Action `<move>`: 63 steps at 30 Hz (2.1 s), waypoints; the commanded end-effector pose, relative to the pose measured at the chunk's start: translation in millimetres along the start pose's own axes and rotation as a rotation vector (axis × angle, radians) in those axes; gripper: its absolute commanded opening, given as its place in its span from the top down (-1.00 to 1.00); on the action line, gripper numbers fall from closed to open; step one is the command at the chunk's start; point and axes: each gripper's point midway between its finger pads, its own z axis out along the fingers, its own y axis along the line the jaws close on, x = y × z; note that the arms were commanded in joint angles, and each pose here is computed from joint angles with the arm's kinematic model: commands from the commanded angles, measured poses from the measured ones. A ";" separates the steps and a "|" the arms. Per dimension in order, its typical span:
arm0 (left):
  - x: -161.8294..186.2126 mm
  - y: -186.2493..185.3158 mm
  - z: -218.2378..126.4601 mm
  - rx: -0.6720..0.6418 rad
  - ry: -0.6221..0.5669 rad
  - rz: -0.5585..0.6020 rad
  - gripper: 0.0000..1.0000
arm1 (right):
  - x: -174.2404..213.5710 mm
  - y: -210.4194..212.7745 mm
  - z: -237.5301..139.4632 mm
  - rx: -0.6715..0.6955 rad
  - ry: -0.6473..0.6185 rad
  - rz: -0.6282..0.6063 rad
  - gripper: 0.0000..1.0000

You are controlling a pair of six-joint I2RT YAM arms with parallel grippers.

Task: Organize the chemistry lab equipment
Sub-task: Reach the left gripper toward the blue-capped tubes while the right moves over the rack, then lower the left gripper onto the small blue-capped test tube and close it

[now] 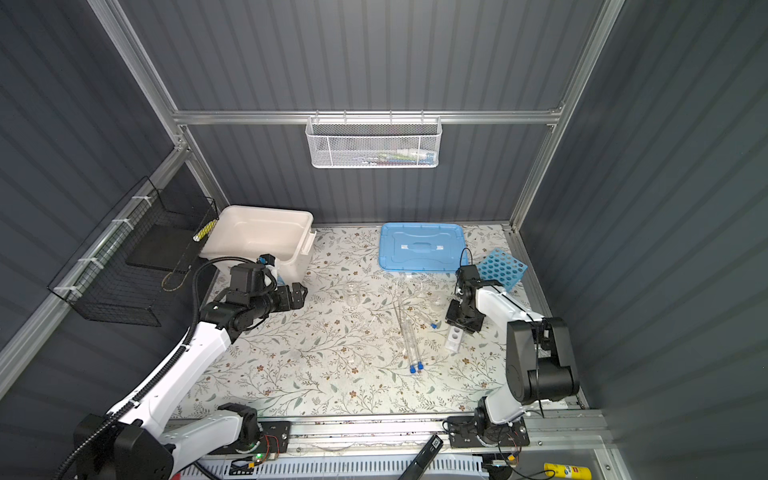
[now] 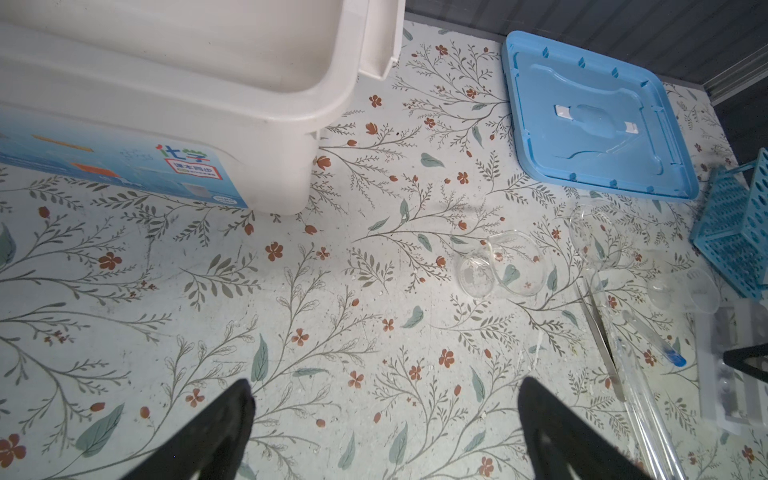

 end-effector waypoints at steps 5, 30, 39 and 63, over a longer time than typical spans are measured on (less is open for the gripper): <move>-10.3 -11.5 -15.9 0.030 0.004 0.042 -0.99 | 23.5 0.7 7.0 -0.017 0.098 -0.033 0.21; -3.2 -131.3 -36.7 0.188 0.036 0.441 -1.00 | 11.3 -5.0 -103.9 -0.100 -0.135 -0.004 -0.76; 44.8 -212.9 -25.1 0.244 0.075 0.821 -0.99 | 15.5 -10.9 -123.7 -0.175 -0.178 0.010 -0.90; 115.7 -320.6 62.9 0.447 0.142 1.533 -0.87 | 31.0 -16.8 -136.5 -0.246 -0.239 0.035 -0.98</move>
